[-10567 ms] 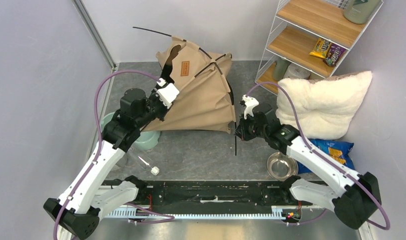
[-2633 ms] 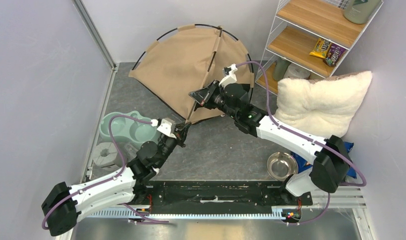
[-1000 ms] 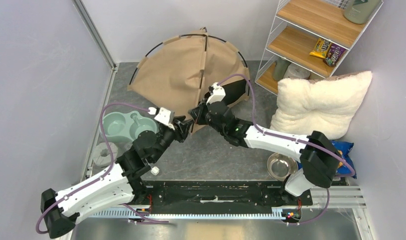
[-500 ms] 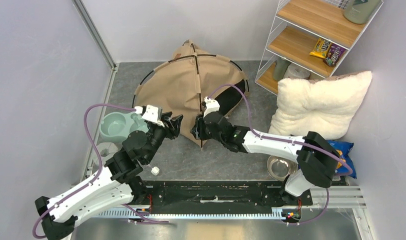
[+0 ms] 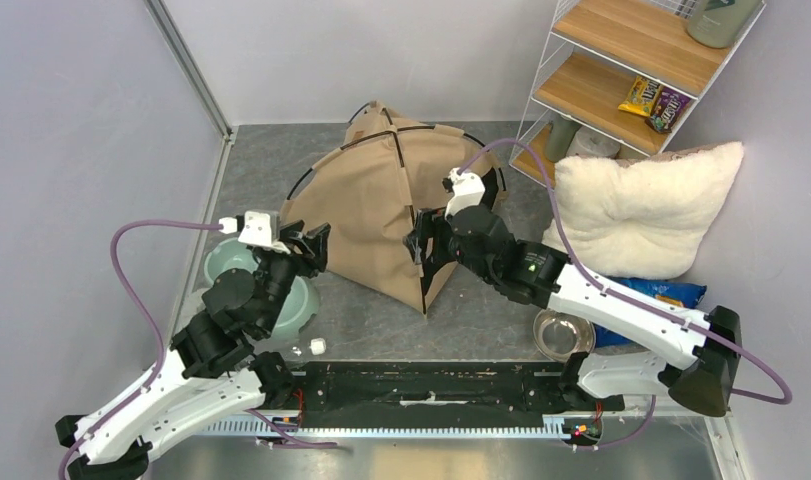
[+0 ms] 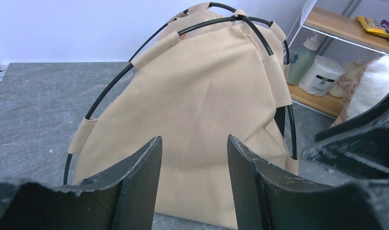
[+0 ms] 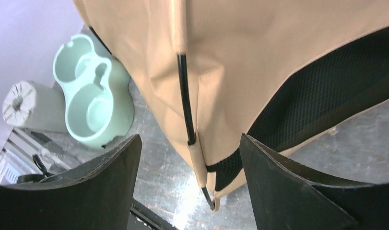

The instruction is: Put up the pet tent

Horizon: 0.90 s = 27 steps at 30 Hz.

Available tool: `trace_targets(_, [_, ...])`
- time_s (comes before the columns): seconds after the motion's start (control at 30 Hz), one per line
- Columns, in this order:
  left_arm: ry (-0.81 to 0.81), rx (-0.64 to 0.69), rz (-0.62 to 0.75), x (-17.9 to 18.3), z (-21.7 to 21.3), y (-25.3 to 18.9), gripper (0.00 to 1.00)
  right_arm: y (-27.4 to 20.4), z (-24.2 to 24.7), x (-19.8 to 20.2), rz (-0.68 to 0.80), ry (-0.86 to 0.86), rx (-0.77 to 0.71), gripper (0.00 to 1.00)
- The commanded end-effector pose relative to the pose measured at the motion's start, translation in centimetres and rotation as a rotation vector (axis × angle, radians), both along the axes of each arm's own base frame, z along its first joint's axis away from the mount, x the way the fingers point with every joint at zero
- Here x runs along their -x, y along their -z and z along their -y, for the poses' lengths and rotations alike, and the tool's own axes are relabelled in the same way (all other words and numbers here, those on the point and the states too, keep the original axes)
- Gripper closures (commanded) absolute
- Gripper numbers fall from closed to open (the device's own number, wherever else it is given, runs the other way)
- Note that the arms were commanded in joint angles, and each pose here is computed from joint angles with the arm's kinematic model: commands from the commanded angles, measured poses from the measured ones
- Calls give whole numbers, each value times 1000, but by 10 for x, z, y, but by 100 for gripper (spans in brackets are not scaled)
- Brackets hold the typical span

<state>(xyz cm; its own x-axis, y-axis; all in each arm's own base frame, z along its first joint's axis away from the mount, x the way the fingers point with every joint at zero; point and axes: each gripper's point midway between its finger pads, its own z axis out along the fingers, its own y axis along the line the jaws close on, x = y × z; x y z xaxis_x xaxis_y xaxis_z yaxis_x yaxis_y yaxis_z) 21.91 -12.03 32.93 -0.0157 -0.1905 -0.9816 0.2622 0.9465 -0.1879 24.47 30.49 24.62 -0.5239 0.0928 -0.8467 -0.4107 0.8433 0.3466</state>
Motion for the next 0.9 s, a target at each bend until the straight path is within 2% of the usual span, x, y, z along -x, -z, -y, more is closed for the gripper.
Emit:
trace_targets(0.0, [-39,-4,10,4,-15,-8,41,-54,11,-23,148,70,47,19])
trace_targets(0.2, [-34,-15,1,4,-14,-3,40,-67,-3,-56,197,100,119,20])
trace_targets(0.33, [-18,-26,-6,4,-10,-1,40,-67,-14,-77,210,101,134,28])
trace_targets(0.43, [0,-37,-12,4,-6,0,40,-63,-18,-89,201,95,144,39])
trace_targets(0.53, [15,-46,-17,5,-4,-1,40,-59,-21,-97,189,78,149,55])
trace_targets(0.7, [41,-53,-24,9,-3,-2,40,-63,-21,-110,198,44,150,99])
trace_targets(0.87, [84,-58,-29,18,-4,-10,40,-90,-17,-129,269,-3,111,100])
